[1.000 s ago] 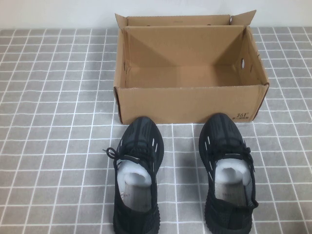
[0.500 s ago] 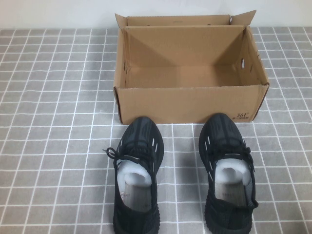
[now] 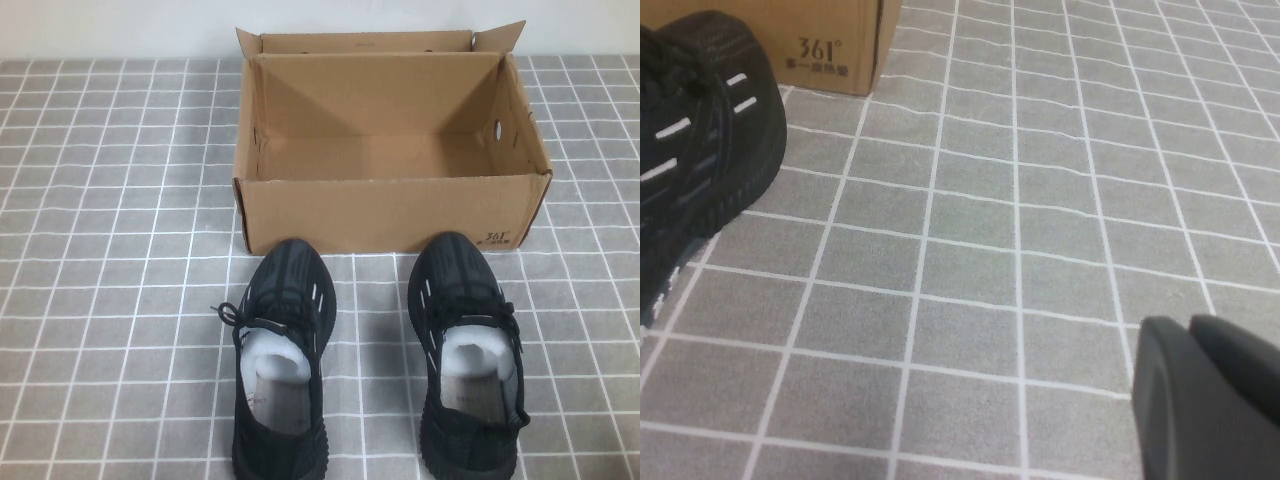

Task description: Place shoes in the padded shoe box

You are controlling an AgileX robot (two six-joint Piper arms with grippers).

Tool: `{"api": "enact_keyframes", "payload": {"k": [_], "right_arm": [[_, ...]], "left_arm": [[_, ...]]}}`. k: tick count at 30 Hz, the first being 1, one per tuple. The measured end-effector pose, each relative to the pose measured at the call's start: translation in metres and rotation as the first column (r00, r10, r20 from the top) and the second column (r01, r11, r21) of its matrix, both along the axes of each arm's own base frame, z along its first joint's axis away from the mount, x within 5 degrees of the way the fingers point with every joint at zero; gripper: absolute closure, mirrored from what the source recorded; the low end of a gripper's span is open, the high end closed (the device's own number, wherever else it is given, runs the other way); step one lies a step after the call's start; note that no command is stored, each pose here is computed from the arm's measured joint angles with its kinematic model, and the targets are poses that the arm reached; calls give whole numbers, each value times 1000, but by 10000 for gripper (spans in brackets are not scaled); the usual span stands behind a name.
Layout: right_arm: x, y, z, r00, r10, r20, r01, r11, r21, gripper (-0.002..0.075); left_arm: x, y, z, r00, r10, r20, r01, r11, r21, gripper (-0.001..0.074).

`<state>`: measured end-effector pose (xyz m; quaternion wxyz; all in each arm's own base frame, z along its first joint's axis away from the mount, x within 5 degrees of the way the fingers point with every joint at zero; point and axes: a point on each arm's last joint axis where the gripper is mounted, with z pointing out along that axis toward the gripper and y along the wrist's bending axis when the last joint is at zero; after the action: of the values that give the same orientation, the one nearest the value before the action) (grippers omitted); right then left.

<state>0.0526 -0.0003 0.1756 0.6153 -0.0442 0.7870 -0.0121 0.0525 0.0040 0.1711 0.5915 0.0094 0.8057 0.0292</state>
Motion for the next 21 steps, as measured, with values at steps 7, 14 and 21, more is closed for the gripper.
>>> {"api": "enact_keyframes", "payload": {"k": [7,14,21], "right_arm": [[2,3,17,981,33,189,-35,999,10,733],[-8,11,62,758,97,645,-134,991,10,733],[-30,9,91,458,41,888,-251,964,85,733]], "left_arm": [[0,0,0,1000,-2,0,2,1000,0,741],[0,0,0,1000,-9,4,9,1000,0,741],[0,-1,0,1000,-9,5,9,1000,0,741]]}}
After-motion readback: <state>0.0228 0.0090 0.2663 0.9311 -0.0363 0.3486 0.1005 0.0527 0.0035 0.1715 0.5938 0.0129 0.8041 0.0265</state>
